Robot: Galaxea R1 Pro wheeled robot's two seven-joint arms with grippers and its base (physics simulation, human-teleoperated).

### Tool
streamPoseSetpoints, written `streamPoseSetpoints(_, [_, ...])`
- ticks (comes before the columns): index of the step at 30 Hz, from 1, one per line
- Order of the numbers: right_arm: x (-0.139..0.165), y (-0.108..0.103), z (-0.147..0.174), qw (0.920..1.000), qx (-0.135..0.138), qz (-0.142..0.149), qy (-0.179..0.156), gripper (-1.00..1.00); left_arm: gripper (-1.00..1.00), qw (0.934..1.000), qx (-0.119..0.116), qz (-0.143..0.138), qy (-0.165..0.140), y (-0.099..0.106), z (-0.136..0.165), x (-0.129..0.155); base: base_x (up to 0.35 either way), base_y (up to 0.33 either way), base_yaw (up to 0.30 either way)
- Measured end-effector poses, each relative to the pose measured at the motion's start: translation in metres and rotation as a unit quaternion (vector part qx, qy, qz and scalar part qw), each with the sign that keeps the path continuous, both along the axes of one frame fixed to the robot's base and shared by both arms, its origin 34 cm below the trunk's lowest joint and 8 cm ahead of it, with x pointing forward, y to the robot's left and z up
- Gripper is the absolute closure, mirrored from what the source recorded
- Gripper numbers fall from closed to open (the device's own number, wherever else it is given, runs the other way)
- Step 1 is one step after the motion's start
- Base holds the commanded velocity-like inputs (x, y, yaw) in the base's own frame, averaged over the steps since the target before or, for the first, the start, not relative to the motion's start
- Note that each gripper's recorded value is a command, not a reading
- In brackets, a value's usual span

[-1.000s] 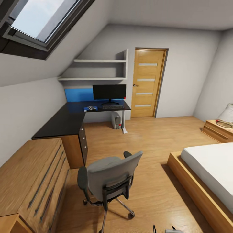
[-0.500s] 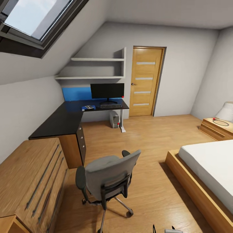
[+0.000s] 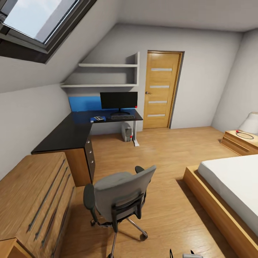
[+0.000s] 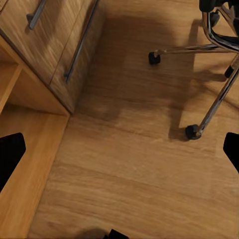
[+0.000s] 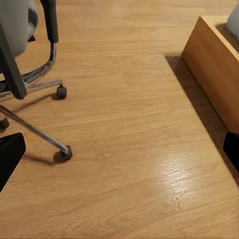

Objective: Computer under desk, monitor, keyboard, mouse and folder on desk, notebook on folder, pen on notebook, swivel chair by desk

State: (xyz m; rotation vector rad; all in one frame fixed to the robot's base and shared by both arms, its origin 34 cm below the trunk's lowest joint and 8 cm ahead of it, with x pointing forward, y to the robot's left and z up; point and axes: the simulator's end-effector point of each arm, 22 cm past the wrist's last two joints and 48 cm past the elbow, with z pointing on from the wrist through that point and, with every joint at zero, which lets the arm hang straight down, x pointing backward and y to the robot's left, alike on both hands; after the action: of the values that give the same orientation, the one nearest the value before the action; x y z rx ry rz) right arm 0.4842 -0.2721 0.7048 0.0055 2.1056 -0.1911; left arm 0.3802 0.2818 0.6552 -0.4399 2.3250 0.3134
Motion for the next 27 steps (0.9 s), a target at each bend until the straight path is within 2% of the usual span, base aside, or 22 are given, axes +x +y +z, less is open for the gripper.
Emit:
streamPoseSetpoints(5, [0.002,0.001,-0.005,1.0000,0.001,0.000,0.001,-1.00,-1.00,0.9999,-0.001,0.001,0.011,0.001,-0.008,-0.002,0.000,0.000,0.000])
streamPoseSetpoints(7, [0.002,0.001,-0.007,1.0000,0.001,0.001,0.001,-1.00,-1.00,0.9995,-0.004,-0.002,0.031,0.000,-0.016,-0.007,0.000,0.000,0.000])
streamPoseSetpoints(8, [0.003,0.002,-0.008,1.0000,0.001,0.002,0.000,-1.00,-1.00,0.9981,-0.011,-0.007,0.060,-0.004,-0.025,-0.014,0.000,0.000,0.000])
streamPoseSetpoints(9, [0.003,0.002,-0.009,1.0000,0.001,0.002,0.000,-1.00,-1.00,0.9974,-0.015,-0.010,0.070,-0.007,-0.028,-0.015,0.000,0.000,0.000])
streamPoseSetpoints(14, [0.005,0.002,-0.014,1.0000,0.001,0.003,0.000,-1.00,-1.00,0.9959,-0.027,-0.015,0.084,-0.016,-0.036,-0.011,0.000,0.000,0.000])
streamPoseSetpoints(15, [0.005,0.006,-0.015,1.0000,0.003,0.004,0.000,-1.00,-1.00,0.9917,-0.036,-0.024,0.121,-0.022,-0.046,-0.021,0.000,0.000,0.000])
streamPoseSetpoints(27, [0.007,0.007,-0.030,1.0000,0.005,0.002,0.002,-1.00,-1.00,0.9904,-0.038,-0.026,0.130,-0.024,-0.061,-0.021,-0.029,-0.003,0.115])
